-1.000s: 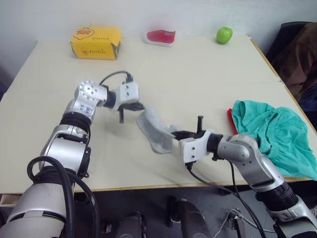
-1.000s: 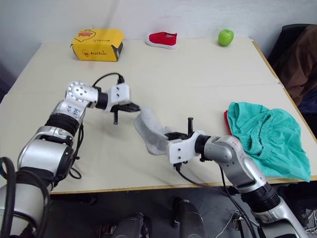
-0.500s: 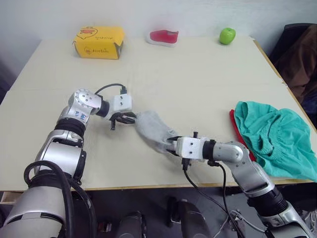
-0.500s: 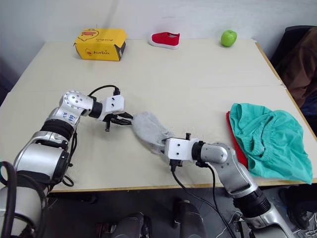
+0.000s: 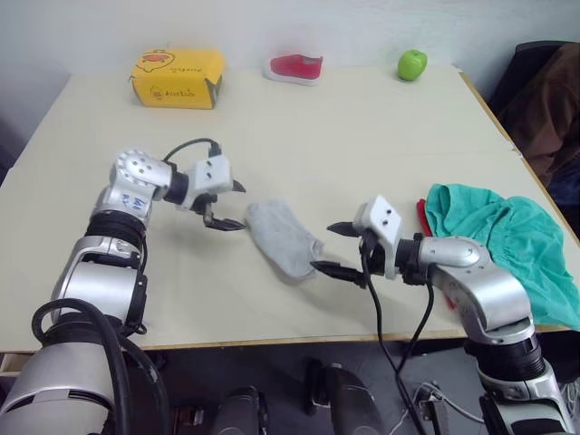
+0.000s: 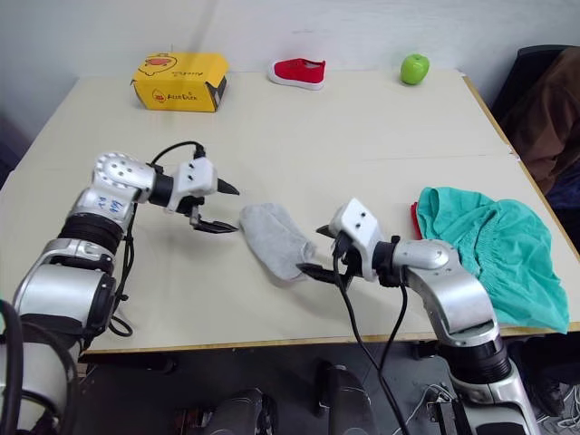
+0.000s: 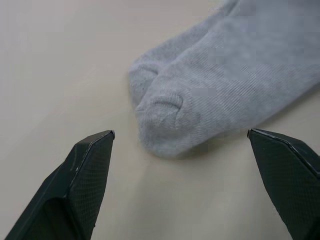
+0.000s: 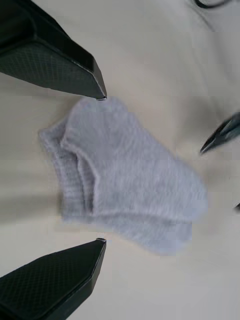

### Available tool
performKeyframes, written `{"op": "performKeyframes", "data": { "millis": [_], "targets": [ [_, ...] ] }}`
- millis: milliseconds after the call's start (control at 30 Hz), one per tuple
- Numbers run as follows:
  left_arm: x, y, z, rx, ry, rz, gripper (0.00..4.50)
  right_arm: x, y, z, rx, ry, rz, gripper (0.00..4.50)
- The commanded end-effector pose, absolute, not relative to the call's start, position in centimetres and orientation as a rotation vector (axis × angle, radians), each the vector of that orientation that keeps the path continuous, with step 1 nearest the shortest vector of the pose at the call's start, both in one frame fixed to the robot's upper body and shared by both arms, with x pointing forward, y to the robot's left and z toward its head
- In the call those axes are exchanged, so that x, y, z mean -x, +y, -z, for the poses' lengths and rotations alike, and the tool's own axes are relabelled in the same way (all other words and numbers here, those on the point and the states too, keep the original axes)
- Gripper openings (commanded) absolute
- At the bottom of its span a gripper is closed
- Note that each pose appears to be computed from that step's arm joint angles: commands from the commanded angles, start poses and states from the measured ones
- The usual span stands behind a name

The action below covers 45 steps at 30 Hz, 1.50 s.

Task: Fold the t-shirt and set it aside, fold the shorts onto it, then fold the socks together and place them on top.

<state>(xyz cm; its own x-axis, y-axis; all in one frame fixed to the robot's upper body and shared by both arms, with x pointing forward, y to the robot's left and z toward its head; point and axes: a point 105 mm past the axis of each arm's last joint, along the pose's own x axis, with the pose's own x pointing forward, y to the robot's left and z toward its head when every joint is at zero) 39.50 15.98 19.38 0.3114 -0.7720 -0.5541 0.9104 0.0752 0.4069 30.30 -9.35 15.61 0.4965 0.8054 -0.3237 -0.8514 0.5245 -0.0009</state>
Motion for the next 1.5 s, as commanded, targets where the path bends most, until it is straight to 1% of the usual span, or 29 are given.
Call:
{"op": "performKeyframes", "data": {
  "millis": [33,67,200,300,533,633,900,1000,1133,1300,1500],
  "targets": [
    [-36.4,15.2,-21.7,-0.672,0.162,1.429,4.48,-28.9,-9.2,-14.7,-0.014,0.463,-0.994,4.5],
    [-35.4,14.9,-21.8,-0.658,0.158,1.461,4.48,-28.9,-9.2,-14.4,-0.064,0.5,-0.978,4.5],
    [-33.3,14.4,-21.4,-0.658,0.169,1.491,4.48,-29.3,-9.1,-13.6,-0.221,0.598,-0.903,4.5],
    [-32.9,14.3,-21.3,-0.65,0.168,1.475,4.48,-29.7,-8.6,-13.5,-0.308,0.637,-0.89,4.5],
    [-32.9,14.2,-21.8,-0.631,0.14,1.425,4.48,-31.8,-6.3,-11.7,-0.462,0.747,-0.817,4.5],
    [-32.9,14.3,-21.8,-0.637,0.136,1.409,4.5,-32.8,-6.1,-11.0,-0.458,0.759,-0.769,3.9],
    [-32.7,15.0,-21.8,-0.634,0.144,1.375,4.5,-32.6,-6.5,-10.8,-0.359,0.738,-0.819,1.03],
    [-32.6,15.3,-21.6,-0.631,0.151,1.363,4.5,-32.4,-6.6,-11.4,-0.317,0.721,-0.881,0.04],
    [-32.2,15.4,-21.3,-0.622,0.159,1.366,4.5,-31.7,-7.0,-12.7,-0.226,0.713,-1.019,0.04],
    [-31.9,15.4,-21.0,-0.62,0.166,1.371,4.5,-32.2,-8.5,-13.6,-0.17,0.727,-1.086,0.04],
    [-31.4,15.4,-20.6,-0.615,0.18,1.381,4.5,-32.0,-10.4,-14.3,-0.015,0.719,-1.221,0.04]
  ]
}}
